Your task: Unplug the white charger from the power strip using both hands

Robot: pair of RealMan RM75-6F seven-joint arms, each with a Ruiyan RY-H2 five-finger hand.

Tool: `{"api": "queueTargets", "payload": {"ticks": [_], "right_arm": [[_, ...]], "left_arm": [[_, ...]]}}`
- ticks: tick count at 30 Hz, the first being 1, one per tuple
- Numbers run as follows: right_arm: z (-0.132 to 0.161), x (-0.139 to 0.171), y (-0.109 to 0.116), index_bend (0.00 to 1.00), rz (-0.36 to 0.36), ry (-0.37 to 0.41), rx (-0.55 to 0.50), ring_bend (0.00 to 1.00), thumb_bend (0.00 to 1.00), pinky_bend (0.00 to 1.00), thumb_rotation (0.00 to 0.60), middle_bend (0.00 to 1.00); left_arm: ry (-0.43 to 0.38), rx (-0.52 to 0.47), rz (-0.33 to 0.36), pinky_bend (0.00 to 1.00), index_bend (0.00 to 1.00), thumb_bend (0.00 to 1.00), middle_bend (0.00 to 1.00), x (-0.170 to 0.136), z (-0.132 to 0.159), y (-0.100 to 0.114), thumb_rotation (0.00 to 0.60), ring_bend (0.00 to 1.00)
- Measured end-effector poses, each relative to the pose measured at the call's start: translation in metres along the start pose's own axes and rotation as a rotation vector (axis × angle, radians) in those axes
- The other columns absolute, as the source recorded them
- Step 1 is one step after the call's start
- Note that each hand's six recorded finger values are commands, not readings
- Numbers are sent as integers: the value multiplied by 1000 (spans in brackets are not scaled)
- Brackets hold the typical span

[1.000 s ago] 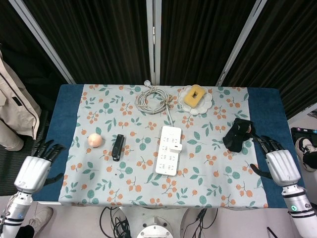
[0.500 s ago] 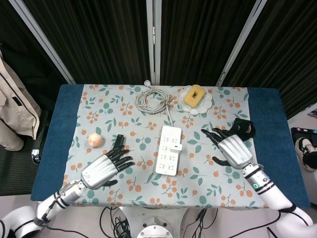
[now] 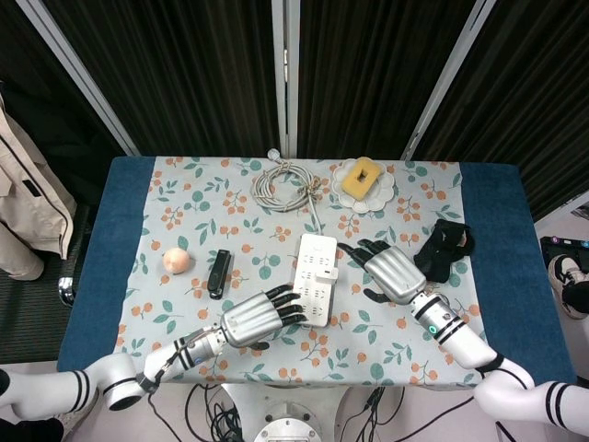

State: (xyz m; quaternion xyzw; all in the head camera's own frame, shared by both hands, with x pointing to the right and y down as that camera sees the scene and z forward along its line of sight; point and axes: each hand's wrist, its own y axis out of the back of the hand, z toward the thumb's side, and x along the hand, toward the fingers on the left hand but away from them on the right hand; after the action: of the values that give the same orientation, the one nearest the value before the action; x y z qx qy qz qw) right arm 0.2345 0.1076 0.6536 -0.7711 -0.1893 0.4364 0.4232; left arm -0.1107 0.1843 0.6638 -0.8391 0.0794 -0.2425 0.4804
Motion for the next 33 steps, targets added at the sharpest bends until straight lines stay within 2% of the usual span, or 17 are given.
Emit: {"api": "queueTargets", "payload": {"ticks": [5, 13, 26, 30, 33], "right_arm": [[7, -20, -14, 70, 40, 14, 20, 151, 207, 281, 600, 276], [19, -43, -30, 73, 78, 33, 91, 151, 208, 281, 600, 267], [30, -63, -38, 74, 119, 55, 142, 147, 238, 277, 600, 239], [32, -66, -42, 90, 153, 68, 164, 148, 324, 276, 600, 258], [33, -70, -43, 116, 170, 75, 195, 148, 327, 276, 600, 272]], "left_arm": [[7, 9, -38, 128, 207, 116, 205, 13, 0, -18, 600, 116], [33, 19, -58, 132, 184, 114, 177, 20, 1, -39, 600, 116], [48, 23, -47, 127, 167, 108, 153, 25, 2, -48, 600, 116], [47, 38, -46, 125, 167, 109, 154, 25, 2, -51, 600, 116], [45, 41, -43, 125, 167, 109, 155, 25, 2, -52, 600, 115]]}}
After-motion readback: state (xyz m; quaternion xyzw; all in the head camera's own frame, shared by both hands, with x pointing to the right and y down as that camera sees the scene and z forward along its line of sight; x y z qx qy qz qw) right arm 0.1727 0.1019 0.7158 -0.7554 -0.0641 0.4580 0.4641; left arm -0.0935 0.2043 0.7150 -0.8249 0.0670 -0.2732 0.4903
